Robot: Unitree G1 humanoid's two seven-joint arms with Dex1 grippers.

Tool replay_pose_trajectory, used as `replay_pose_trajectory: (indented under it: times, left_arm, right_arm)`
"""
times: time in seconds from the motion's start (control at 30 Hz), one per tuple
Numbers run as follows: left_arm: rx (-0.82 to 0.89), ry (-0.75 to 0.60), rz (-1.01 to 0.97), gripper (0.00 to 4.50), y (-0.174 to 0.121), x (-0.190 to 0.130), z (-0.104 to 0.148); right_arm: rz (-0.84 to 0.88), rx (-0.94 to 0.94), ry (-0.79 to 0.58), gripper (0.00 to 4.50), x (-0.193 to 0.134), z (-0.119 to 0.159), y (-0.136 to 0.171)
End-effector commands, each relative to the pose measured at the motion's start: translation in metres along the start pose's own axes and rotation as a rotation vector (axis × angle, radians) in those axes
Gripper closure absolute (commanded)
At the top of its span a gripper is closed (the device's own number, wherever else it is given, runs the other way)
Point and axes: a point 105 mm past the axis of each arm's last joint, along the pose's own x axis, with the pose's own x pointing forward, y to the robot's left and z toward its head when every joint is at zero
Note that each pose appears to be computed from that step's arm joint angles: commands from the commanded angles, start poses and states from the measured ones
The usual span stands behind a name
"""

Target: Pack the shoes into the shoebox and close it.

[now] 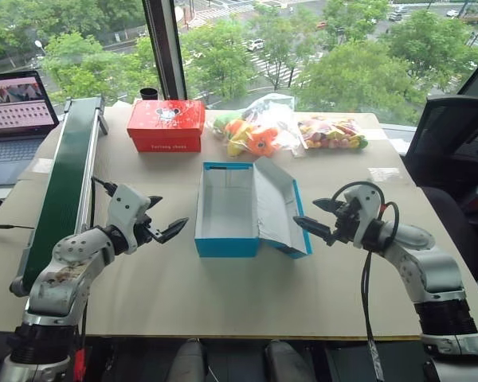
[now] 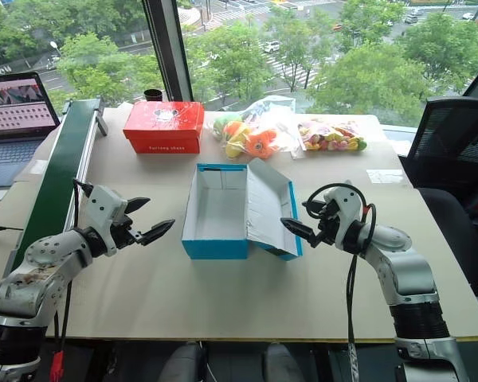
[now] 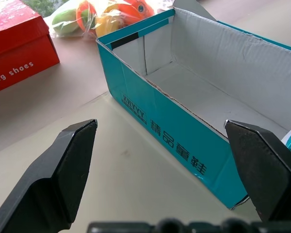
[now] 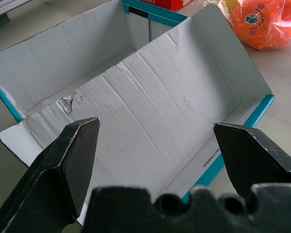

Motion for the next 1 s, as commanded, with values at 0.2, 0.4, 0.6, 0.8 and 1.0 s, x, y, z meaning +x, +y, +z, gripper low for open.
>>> replay_pose_trajectory:
  times: [0.2, 0.4, 0.6, 0.8, 1.0]
  left_arm:
    - [0.001, -0.042, 0.395, 0.00, 0.067, -0.023, 0.001]
    - [-0.080, 0.030, 0.929, 0.00, 0.146, -0.084, -0.024]
    - [-0.135, 0.054, 1.046, 0.00, 0.171, -0.106, -0.029]
    - [-0.184, 0.048, 1.093, 0.00, 0.190, -0.105, -0.024]
    - [-0.242, -0.002, 1.088, 0.00, 0.201, -0.092, -0.016]
  right_arm:
    - [0.014, -0.073, -0.135, 0.04, 0.027, 0.045, 0.008]
    - [0.085, -0.013, -0.252, 0.04, 0.071, 0.081, 0.037]
    - [0.201, -0.010, -0.315, 0.04, 0.098, 0.101, 0.083]
    - [0.154, 0.018, -0.330, 0.04, 0.113, 0.110, 0.098]
    - [0.166, -0.038, -0.330, 0.04, 0.112, 0.109, 0.104]
